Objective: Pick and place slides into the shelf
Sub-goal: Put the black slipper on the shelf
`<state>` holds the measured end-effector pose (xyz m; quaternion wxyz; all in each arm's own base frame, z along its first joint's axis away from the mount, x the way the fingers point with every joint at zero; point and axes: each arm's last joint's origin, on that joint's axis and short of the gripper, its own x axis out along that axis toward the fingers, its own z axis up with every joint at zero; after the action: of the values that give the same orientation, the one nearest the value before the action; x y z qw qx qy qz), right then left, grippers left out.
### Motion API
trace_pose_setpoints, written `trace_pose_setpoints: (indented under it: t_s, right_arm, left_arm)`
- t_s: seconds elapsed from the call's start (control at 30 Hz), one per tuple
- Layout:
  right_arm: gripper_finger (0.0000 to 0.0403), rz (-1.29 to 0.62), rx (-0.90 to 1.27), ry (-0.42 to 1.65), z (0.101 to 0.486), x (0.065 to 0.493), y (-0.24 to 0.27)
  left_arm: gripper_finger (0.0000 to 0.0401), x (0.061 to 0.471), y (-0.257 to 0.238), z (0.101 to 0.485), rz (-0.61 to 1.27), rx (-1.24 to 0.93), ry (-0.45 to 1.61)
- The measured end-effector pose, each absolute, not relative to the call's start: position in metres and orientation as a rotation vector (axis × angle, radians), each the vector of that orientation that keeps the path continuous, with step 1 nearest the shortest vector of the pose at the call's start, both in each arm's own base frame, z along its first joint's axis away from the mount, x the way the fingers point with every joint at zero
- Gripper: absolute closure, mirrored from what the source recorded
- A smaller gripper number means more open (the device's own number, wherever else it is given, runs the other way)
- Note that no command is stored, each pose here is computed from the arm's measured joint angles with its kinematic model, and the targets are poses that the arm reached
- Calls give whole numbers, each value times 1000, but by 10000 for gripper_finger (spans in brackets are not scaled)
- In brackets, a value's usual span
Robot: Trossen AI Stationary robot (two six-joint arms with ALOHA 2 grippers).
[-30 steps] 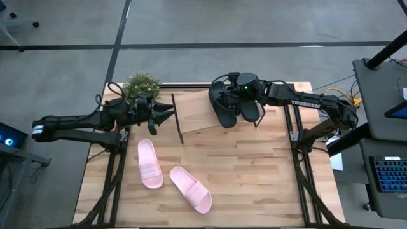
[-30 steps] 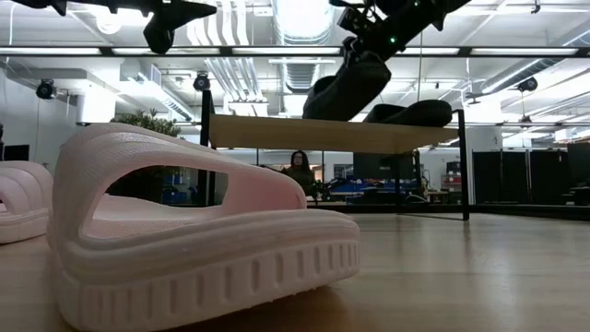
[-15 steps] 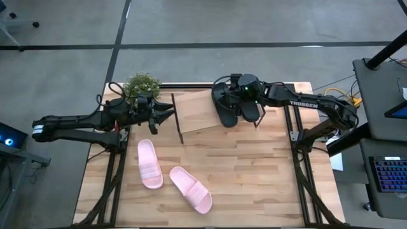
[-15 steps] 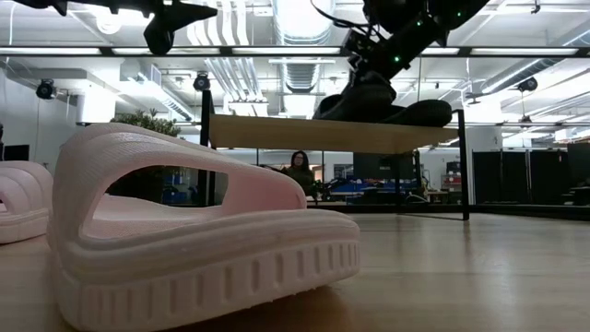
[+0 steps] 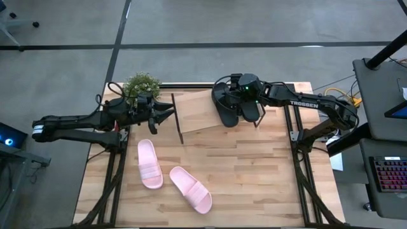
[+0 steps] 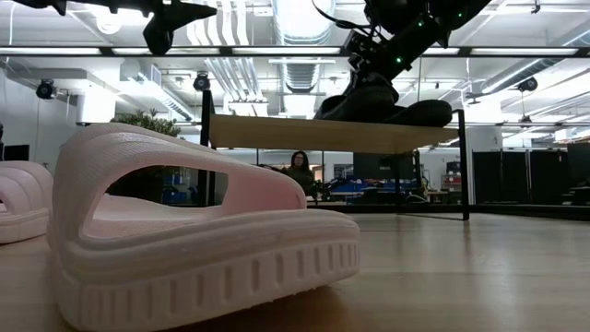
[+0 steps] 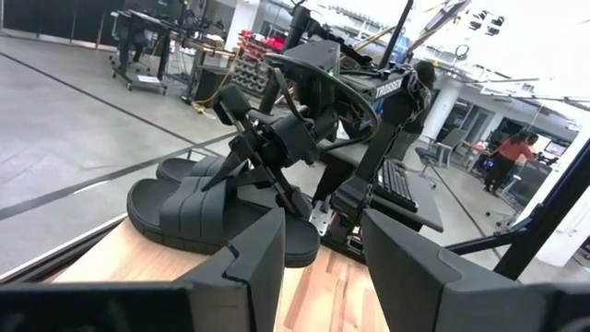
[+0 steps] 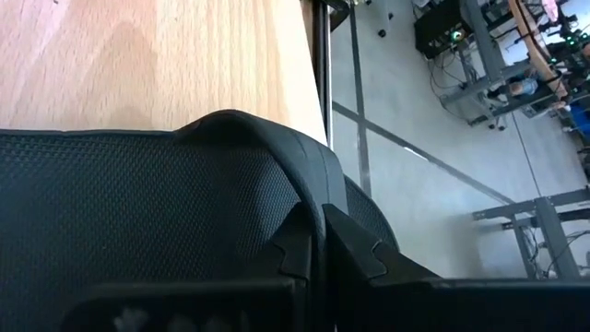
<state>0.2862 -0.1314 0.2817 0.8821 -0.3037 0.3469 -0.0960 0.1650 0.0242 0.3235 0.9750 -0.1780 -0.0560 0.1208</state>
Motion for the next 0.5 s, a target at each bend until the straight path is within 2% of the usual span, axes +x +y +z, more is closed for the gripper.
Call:
trace_pose_setpoints:
  t_s: [0.5]
  right_arm:
    - [390,-180,-616,777,277,283,-131]
  left_arm:
    - [269,165,24,324,243,-361,-113]
